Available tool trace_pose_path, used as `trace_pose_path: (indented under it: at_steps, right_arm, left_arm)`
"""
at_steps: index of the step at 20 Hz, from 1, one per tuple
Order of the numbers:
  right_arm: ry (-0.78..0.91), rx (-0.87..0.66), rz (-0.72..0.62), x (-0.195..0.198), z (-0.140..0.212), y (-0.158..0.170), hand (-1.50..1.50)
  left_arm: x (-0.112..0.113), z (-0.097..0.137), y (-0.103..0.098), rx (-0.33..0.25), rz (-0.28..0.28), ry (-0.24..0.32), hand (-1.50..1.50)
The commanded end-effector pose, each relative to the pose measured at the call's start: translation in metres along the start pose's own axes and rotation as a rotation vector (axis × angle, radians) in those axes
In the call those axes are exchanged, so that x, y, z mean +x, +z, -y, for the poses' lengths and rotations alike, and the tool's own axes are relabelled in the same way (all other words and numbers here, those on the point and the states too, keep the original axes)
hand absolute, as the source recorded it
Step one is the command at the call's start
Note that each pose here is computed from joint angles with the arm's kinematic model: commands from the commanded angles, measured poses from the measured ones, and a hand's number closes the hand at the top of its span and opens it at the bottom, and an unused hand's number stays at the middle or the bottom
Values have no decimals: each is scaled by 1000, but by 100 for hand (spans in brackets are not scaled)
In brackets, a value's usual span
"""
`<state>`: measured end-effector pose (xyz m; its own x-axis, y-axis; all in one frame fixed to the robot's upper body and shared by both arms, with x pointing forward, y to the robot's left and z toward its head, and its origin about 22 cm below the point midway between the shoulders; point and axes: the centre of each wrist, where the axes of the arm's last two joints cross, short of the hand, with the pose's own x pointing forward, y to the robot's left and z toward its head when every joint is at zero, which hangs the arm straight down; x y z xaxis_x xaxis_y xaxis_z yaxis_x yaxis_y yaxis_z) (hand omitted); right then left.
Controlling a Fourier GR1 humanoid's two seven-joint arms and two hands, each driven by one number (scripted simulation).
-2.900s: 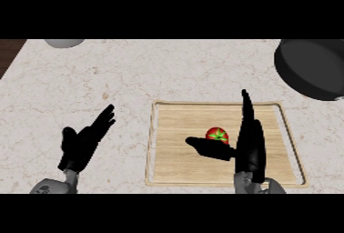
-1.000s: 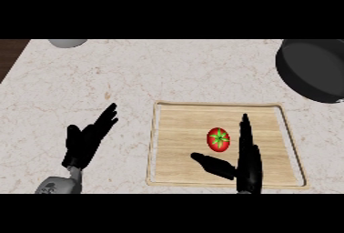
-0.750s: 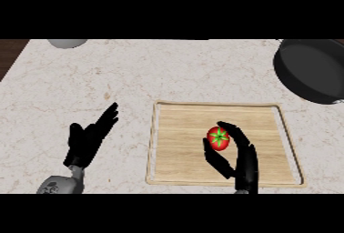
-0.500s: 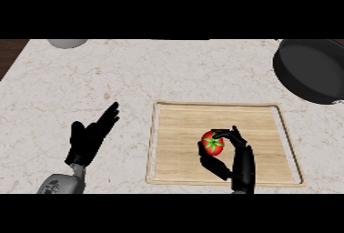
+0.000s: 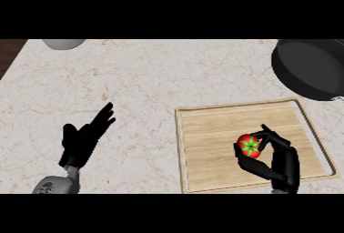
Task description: Pick the tomato from the tray and place it in the pot
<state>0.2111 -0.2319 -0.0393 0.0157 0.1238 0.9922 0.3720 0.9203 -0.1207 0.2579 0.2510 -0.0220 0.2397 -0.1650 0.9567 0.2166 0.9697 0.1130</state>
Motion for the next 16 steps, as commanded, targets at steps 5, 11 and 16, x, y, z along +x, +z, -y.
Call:
trace_pose_path:
  at_steps: [5, 11, 16]
  right_arm:
    - [227, -180, 58, 13, 221, -47, 150]
    - [267, -231, 112, 30, 314, -67, 150]
    - [422, -258, 143, 44, 327, -88, 150]
  left_arm:
    - [-14, -5, 12, 14, -21, -1, 0]
    - [4, 14, -6, -10, -19, -5, 0]
    - [6, 18, -6, -32, -20, 4, 0]
